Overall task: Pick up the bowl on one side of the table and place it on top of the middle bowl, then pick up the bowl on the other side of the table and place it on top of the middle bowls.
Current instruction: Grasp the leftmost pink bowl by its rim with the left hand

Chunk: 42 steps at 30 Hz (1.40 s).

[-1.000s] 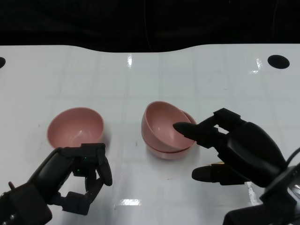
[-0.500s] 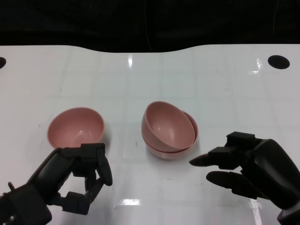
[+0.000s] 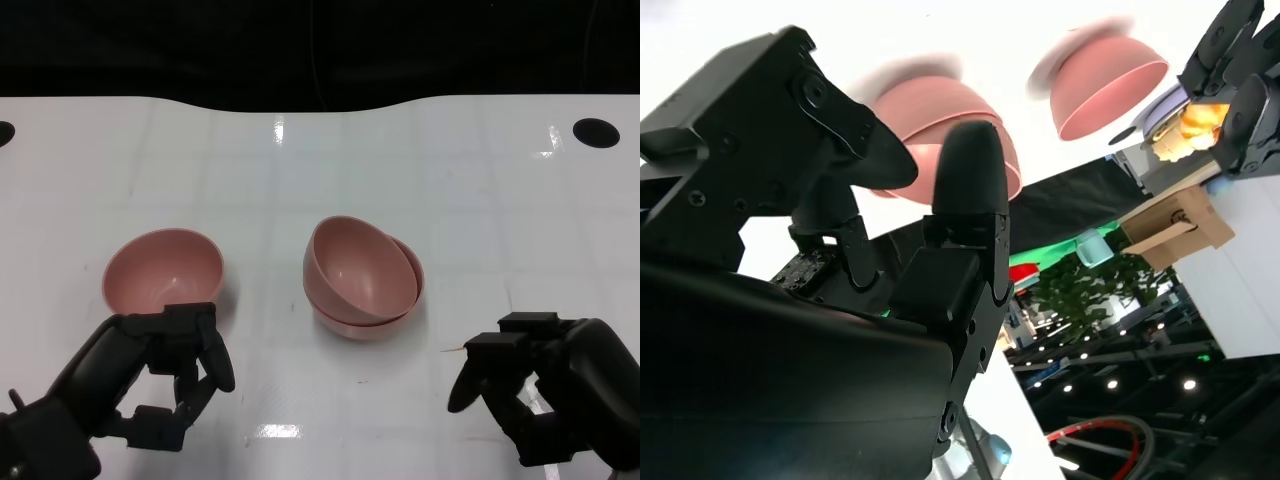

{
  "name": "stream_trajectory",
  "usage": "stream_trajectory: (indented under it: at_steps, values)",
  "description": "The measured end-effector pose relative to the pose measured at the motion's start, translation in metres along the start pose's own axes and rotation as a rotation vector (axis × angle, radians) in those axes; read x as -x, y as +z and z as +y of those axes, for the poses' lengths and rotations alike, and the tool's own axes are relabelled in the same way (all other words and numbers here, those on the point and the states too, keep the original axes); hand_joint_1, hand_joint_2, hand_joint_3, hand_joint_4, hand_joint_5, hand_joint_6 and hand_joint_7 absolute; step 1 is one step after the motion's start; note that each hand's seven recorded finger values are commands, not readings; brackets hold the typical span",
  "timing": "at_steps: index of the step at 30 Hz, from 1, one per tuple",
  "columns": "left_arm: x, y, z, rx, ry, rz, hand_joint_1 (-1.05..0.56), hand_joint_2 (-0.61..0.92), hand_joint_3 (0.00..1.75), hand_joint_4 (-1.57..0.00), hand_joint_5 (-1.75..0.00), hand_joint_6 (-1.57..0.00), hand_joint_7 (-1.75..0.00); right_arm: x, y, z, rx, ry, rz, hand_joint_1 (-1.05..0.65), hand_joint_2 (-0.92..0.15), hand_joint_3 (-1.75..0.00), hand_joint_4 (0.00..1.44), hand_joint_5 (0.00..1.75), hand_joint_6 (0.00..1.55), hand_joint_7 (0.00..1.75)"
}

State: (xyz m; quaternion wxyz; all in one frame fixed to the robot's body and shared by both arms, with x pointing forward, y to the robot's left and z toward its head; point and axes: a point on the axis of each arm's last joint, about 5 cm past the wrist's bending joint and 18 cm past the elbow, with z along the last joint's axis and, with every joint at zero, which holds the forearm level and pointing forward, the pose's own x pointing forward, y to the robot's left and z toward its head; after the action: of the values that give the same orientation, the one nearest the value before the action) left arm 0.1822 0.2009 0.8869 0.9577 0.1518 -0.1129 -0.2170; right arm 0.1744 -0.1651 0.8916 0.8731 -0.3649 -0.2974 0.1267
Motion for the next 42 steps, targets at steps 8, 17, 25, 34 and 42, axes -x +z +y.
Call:
stream_trajectory:
  at_steps: [8, 17, 25, 34, 42]
  values:
    - [-0.001, 0.008, 0.005, -0.036, 0.088, -0.027, -0.20, 0.71, 0.64, -0.63, -1.29, -0.76, -0.78, 0.003, -0.004, -0.001, -0.009, 0.031, 0.058, -0.04, -0.13, -1.67, 1.05, 1.75, 0.83, 1.69]
    - [-0.001, 0.024, 0.019, -0.255, 0.182, -0.033, -0.34, 0.92, 0.15, -0.51, -0.80, -0.67, -0.18, 0.002, -0.005, 0.000, -0.011, 0.076, 0.117, -0.06, -0.12, -1.65, 1.04, 1.75, 0.79, 1.74]
    - [-0.001, 0.042, 0.032, -0.547, 0.141, 0.033, -0.46, 0.92, 0.10, -0.45, -0.62, -0.60, -0.01, 0.001, -0.003, 0.001, -0.014, 0.081, 0.117, -0.07, -0.12, -1.66, 1.02, 1.75, 0.79, 1.71]
    - [-0.012, 0.050, 0.036, -0.876, 0.068, 0.127, -0.56, 0.90, 0.00, -0.55, -0.32, -0.53, 0.00, 0.001, -0.003, 0.001, -0.017, 0.093, 0.126, -0.06, -0.12, -1.64, 1.01, 1.75, 0.81, 1.68]
    - [-0.032, 0.054, 0.027, -1.049, -0.022, 0.280, -0.65, 0.90, 0.00, -0.46, -0.20, -0.42, 0.00, 0.001, -0.003, 0.002, -0.021, 0.091, 0.126, -0.06, -0.12, -1.64, 1.01, 1.75, 0.82, 1.67]
